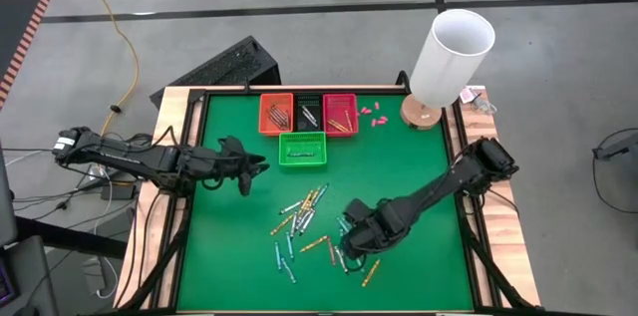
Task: Sort crayons
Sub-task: Put a red crayon in the orange basket
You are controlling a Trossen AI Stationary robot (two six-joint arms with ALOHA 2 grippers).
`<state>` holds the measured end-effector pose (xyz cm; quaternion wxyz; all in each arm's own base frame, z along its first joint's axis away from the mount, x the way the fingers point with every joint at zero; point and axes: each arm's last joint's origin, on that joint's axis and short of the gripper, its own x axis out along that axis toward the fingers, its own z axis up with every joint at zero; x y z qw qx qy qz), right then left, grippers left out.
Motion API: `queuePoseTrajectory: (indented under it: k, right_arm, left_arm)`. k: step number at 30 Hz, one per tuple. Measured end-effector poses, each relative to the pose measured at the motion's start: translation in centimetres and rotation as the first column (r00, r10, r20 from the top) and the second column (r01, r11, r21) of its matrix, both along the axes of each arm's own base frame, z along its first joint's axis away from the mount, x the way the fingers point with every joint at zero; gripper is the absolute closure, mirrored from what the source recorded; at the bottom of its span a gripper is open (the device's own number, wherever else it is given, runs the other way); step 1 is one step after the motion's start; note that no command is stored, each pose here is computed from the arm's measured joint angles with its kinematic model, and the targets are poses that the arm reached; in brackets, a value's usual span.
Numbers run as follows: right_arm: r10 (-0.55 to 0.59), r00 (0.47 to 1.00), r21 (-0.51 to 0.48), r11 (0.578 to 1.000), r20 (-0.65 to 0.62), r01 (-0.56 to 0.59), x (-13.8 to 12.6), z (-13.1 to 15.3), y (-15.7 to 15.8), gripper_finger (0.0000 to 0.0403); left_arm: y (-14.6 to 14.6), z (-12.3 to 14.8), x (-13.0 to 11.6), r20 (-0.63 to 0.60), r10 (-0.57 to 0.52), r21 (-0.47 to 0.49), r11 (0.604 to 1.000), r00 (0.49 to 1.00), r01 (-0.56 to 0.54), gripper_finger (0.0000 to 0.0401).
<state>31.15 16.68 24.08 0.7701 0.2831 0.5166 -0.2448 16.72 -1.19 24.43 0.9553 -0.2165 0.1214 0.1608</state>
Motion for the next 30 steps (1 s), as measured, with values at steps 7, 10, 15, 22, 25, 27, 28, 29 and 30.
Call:
queuePoseTrajectory:
  k: [7,10,15,22,25,27,28,29,30]
  right_arm:
    - [0.028,1.000,-0.003,1.000,0.000,-0.028,0.0,0.0,0.1,0.0237]
    - [0.037,0.999,-0.006,0.999,0.006,-0.037,-0.1,0.0,0.4,0.0239]
    - [0.048,0.999,-0.011,0.999,0.021,-0.048,-0.3,0.1,0.9,0.0239]
    - [0.127,0.992,-0.044,0.991,0.007,-0.126,-0.3,0.0,0.9,0.0239]
    - [0.216,0.975,-0.031,0.976,-0.049,-0.218,-0.5,-0.1,0.6,0.0239]
    - [0.260,0.963,-0.016,0.965,-0.071,-0.261,-0.4,-0.1,0.3,0.0239]
    - [0.278,0.958,-0.010,0.960,-0.071,-0.279,-0.2,-0.1,0.1,0.0239]
    - [0.290,0.954,-0.010,0.956,-0.069,-0.292,0.0,-0.1,-0.2,0.0239]
    - [0.295,0.953,-0.007,0.955,-0.068,-0.296,0.2,-0.1,-0.5,0.0239]
  left_arm:
    - [-0.4,0.1,0.0,0.005,-0.028,0.025,0.999,1.000,0.028,0.0270]
    - [-0.6,0.1,0.0,0.002,-0.028,0.038,0.999,1.000,0.028,0.0270]
    - [-0.7,0.0,0.0,-0.002,-0.029,0.045,0.999,1.000,0.029,0.0270]
    - [-0.6,-1.0,-0.2,-0.030,-0.011,0.048,0.999,1.000,0.013,0.0270]
    - [-0.6,-1.2,-0.2,-0.036,-0.006,0.035,0.999,0.999,0.007,0.0270]
    - [-0.6,-1.2,-0.2,-0.030,-0.005,0.027,1.000,1.000,0.006,0.0270]
    - [-0.6,-1.2,-0.2,-0.029,-0.006,0.027,1.000,1.000,0.006,0.0270]
    - [-0.6,-1.2,-0.2,-0.029,-0.005,0.026,1.000,1.000,0.006,0.0270]
    - [-0.6,-1.2,-0.2,-0.029,-0.005,0.026,1.000,1.000,0.006,0.0270]
